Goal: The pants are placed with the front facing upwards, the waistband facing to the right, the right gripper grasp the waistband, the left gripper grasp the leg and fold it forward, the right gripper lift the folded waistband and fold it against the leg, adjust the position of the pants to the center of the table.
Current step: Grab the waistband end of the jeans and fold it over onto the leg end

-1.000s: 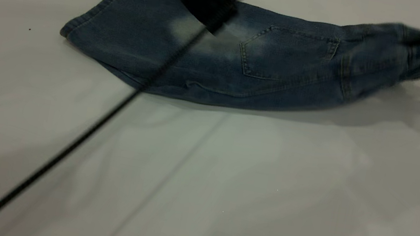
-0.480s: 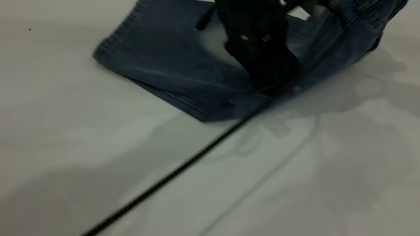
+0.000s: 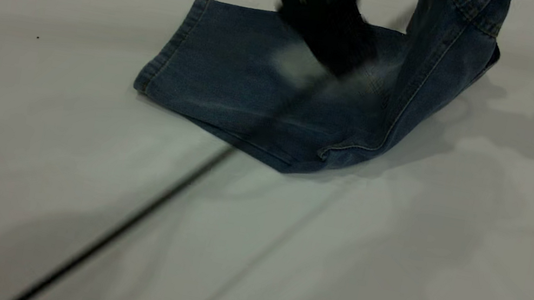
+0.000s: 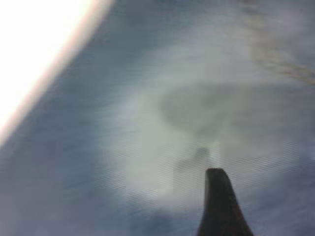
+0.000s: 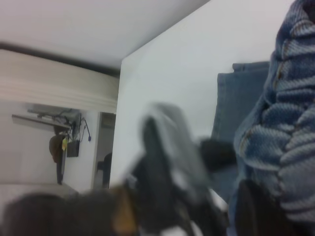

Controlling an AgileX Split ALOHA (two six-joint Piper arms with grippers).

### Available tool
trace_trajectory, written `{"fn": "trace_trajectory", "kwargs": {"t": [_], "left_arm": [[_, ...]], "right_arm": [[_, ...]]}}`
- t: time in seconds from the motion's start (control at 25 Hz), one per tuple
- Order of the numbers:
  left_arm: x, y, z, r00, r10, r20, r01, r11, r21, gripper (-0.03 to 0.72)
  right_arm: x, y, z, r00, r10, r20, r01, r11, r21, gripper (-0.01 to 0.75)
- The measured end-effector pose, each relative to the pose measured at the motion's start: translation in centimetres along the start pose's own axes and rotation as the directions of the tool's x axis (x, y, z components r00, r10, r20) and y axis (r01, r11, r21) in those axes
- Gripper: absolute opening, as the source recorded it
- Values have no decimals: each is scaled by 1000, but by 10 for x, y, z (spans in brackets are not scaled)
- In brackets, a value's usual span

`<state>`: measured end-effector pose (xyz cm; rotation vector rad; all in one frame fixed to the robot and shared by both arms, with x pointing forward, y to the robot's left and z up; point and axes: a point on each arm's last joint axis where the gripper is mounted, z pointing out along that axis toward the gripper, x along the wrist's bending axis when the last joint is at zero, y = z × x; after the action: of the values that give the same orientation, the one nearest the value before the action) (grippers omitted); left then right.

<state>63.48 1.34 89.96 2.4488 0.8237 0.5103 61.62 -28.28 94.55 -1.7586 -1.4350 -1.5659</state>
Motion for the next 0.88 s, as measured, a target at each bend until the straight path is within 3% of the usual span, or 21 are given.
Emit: {"fn": "trace_trajectory", "kwargs": {"t": [0.24, 0.36, 0.64, 0.88], "left_arm": [[65, -25, -18, 996, -31, -88, 41, 992, 123, 412], [79, -46, -17, 994, -59, -95, 76, 978, 195, 412], [67, -89, 0, 995, -76, -63, 90, 960, 264, 412], [59, -101, 12, 993, -110, -43, 117, 952, 284, 410]], "right_arm": [[4, -2, 3, 999, -44, -22, 44, 999, 13, 58], [12, -5, 14, 995, -92, -42, 93, 995, 37, 58], [55, -12, 59, 955, -269, -124, 282, 954, 99, 58], [85, -20, 86, 922, -349, -168, 371, 921, 121, 58]]}}
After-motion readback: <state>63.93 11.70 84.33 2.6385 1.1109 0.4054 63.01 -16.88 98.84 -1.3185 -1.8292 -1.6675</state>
